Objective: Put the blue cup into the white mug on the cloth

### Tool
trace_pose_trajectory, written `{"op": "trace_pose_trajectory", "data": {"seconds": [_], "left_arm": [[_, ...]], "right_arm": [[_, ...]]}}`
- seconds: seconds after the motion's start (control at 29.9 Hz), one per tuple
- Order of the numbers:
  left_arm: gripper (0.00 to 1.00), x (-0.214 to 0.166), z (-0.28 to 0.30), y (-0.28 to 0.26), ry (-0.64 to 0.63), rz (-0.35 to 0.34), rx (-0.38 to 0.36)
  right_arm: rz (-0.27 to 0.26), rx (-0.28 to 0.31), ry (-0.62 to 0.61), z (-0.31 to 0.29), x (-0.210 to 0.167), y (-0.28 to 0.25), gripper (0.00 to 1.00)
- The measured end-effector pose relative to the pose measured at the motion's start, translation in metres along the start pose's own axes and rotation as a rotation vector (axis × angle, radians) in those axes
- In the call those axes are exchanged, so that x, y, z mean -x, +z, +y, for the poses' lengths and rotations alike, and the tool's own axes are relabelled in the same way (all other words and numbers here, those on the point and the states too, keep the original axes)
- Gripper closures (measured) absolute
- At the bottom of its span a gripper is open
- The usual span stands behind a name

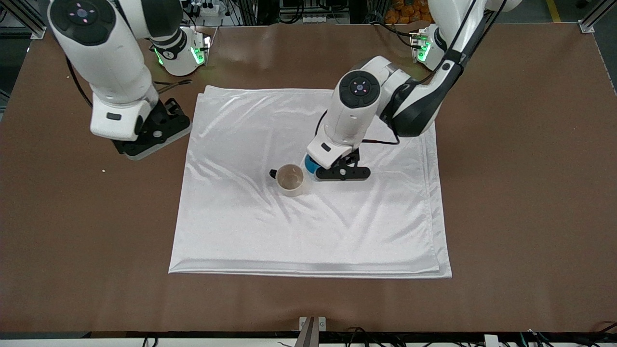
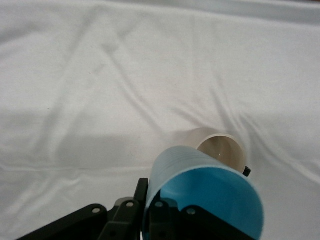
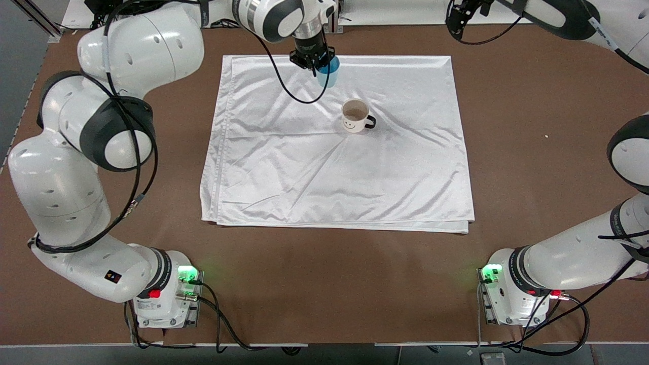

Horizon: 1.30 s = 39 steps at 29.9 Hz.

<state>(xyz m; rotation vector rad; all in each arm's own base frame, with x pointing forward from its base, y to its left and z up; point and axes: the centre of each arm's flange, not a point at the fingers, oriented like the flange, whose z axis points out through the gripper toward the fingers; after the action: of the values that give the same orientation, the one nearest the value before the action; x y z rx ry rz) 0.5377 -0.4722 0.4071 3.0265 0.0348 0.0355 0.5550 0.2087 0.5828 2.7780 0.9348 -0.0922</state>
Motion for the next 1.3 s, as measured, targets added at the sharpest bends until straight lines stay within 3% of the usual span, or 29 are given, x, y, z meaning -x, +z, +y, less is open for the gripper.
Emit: {"op": "trace_pose_trajectory", "data": {"seconds": [0.27,0.53,1.07,1.3], "left_arm": [[0.96,0.013,0.019,0.030,0.020,-0.015,0.002],[0.96,0.019,0.032,0.054,0.038,-0.008,0.022],[0.96,0.025,0.046,0.092,0.052,0.006,0.058],[0.96,0.027,0.049,0.105,0.060,0.019,0.045]], "right_arm": [[-0.035,-0.053,0.085,0.040,0.024,0.005,0.00],[-0.007,-0.151,0.188,0.086,0.044,0.010,0.00],[0.000,-0.156,0.476,0.120,0.062,0.003,0.00],[0.007,-0.159,0.527,0.125,0.071,-0.004,0.00]]}}
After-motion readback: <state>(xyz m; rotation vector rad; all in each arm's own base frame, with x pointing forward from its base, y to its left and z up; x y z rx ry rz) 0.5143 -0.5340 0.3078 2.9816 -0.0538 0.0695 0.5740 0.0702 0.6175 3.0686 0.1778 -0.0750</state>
